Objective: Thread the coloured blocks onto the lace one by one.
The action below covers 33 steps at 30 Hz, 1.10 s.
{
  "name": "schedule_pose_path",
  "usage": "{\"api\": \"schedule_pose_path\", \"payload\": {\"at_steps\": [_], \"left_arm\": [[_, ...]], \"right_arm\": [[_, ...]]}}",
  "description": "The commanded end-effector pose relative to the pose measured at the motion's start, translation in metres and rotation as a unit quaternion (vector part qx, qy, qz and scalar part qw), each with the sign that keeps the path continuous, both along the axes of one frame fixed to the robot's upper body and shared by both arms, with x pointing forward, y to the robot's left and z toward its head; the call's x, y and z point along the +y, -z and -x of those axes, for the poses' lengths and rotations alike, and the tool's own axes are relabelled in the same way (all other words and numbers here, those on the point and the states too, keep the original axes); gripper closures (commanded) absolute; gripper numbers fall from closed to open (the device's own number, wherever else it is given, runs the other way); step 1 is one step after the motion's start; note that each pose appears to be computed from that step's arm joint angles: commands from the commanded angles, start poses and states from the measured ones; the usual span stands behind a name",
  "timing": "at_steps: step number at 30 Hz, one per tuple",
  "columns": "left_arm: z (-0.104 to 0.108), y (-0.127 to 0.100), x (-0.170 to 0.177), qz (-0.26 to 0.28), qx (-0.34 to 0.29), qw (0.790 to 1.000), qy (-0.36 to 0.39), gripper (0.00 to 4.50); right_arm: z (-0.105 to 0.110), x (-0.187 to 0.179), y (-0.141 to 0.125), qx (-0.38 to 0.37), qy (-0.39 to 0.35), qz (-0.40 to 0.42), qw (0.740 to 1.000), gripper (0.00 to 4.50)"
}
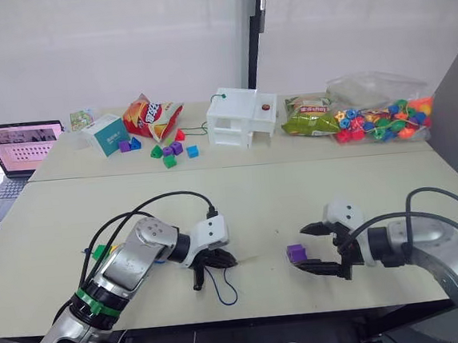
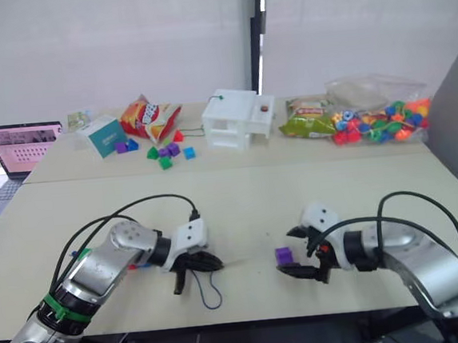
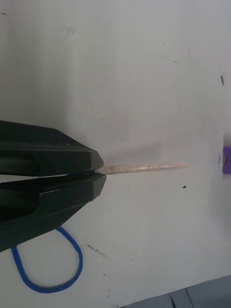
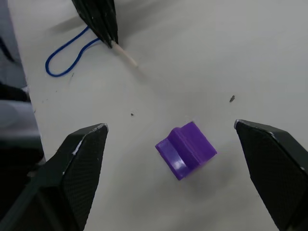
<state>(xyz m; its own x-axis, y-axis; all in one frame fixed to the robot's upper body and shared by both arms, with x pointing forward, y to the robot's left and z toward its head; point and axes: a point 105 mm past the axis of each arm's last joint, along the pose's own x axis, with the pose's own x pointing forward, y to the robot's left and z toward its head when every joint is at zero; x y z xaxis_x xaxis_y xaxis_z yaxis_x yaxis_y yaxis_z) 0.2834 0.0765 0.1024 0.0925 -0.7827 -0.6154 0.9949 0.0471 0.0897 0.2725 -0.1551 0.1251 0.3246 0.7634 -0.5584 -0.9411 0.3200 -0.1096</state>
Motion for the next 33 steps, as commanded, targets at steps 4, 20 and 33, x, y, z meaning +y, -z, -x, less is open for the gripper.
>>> {"api": "schedule_pose_path", "payload": {"at_steps": [4, 20, 33], "left_arm": [[0.008, -0.005, -0.006, 0.003, -0.006, 1.000, 0.011, 4.50], [0.014, -0.006, -0.027, -0.003, -0.003, 1.000, 0.017, 4.50], [0.003, -0.005, -0.039, -0.061, 0.004, 0.998, 0.001, 4.50]], "right_arm": [[-0.016, -0.005, 0.015, -0.031, -0.092, 0.062, 0.993, 0.05], [-0.025, 0.001, 0.032, -0.036, -0.099, 0.049, 0.993, 3.11], [-0.002, 0.017, 0.038, -0.031, -0.119, 0.068, 0.990, 3.13]]}}
